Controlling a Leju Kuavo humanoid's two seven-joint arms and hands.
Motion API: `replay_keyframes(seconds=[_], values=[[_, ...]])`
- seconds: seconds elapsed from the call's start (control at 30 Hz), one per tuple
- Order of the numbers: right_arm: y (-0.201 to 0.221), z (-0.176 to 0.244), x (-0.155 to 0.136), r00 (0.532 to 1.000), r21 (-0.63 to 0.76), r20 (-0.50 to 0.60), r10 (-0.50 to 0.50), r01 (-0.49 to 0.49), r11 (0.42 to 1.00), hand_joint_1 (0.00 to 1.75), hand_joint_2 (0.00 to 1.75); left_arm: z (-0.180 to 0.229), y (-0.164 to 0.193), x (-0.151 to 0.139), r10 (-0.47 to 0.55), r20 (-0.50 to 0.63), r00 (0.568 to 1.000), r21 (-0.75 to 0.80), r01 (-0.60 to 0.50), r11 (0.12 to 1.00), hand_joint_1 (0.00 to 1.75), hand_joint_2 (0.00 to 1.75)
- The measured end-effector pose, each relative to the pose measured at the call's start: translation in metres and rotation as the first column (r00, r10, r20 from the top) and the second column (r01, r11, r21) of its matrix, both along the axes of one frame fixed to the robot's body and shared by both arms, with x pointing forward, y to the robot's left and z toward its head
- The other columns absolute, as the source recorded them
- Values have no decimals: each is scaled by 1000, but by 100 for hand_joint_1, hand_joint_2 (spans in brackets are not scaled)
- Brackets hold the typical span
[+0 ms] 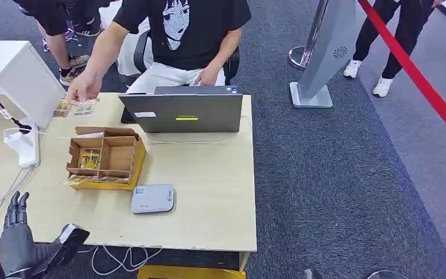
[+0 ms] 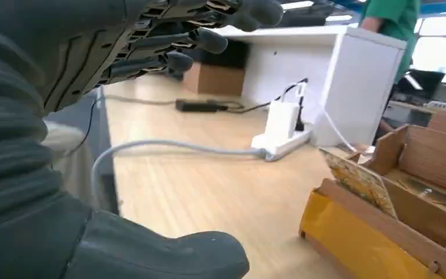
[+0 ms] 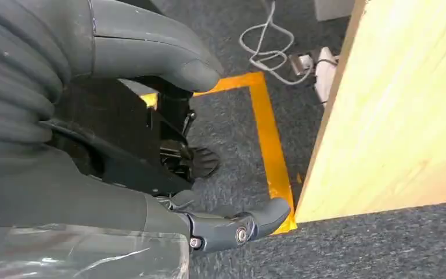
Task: Pass the card to the sensor for recognition and then transmit it.
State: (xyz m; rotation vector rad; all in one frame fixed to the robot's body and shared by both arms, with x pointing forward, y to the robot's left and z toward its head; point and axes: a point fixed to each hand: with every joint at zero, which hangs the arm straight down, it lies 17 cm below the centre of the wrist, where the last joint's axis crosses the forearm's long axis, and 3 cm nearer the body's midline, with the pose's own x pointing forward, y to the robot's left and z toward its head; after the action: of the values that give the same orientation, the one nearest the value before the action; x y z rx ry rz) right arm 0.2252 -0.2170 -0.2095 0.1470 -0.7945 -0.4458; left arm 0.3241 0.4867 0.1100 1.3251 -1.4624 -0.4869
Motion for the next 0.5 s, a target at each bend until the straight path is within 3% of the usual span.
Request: replay_keyframes(seconds=[0.27, 0.5], values=[[5, 1, 5, 999, -28, -2, 50, -50, 998, 0, 175, 23, 1, 32, -18, -40, 999, 257, 28, 966, 0, 175], [9, 1, 10, 995, -59, -8, 98, -98, 993, 0, 175, 49, -2, 55, -28, -34, 999, 479, 41, 877, 0, 175]])
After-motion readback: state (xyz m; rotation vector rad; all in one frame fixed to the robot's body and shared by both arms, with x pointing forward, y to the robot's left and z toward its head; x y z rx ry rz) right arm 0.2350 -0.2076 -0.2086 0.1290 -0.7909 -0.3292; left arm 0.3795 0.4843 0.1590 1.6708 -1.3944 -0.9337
